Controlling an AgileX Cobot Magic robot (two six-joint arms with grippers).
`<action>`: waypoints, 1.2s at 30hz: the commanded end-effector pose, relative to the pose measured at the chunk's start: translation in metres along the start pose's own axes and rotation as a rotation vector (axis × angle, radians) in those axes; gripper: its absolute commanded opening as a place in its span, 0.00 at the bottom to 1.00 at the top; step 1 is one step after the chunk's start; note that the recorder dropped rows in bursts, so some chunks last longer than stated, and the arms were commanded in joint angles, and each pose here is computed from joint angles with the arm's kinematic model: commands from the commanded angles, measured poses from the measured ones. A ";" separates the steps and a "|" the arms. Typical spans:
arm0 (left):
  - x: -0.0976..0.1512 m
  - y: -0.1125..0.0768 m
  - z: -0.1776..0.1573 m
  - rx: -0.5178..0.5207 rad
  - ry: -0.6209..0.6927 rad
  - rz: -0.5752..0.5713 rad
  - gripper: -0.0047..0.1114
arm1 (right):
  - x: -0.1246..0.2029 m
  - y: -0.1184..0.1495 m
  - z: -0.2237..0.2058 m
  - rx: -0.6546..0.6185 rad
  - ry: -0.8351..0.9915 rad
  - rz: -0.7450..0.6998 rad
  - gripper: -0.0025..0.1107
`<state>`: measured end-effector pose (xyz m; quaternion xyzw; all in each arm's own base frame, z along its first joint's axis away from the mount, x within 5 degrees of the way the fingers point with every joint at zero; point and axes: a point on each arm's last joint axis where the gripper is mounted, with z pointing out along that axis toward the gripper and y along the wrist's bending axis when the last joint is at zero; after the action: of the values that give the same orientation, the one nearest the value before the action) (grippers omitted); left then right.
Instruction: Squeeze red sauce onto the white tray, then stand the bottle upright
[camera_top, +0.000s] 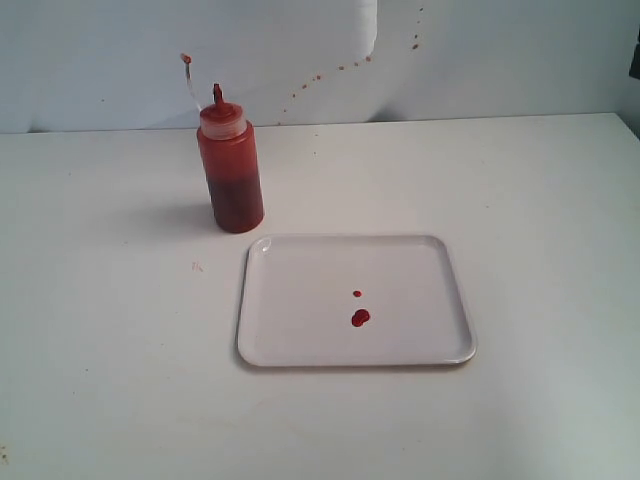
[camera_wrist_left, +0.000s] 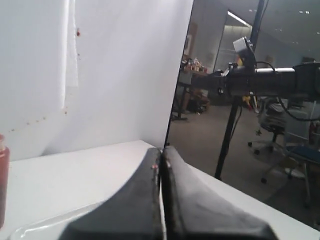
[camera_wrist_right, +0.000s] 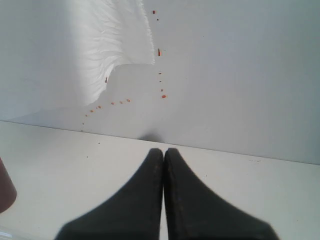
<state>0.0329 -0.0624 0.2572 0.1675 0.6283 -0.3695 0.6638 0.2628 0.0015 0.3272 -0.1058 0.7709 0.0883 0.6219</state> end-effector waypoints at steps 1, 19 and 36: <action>-0.003 0.001 -0.010 -0.067 -0.105 -0.037 0.04 | 0.000 0.000 -0.001 -0.002 -0.002 0.005 0.02; -0.017 0.004 -0.013 -0.090 -0.269 -0.057 0.04 | 0.000 0.000 -0.001 -0.002 -0.002 0.005 0.02; -0.021 0.049 -0.032 -0.654 -0.304 0.091 0.04 | 0.000 0.000 -0.001 -0.002 -0.002 0.005 0.02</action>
<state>0.0410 -0.0058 0.2738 -0.0827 0.5401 -0.1985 0.8136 0.2628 0.0015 0.3272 -0.1051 0.7710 0.0889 0.6218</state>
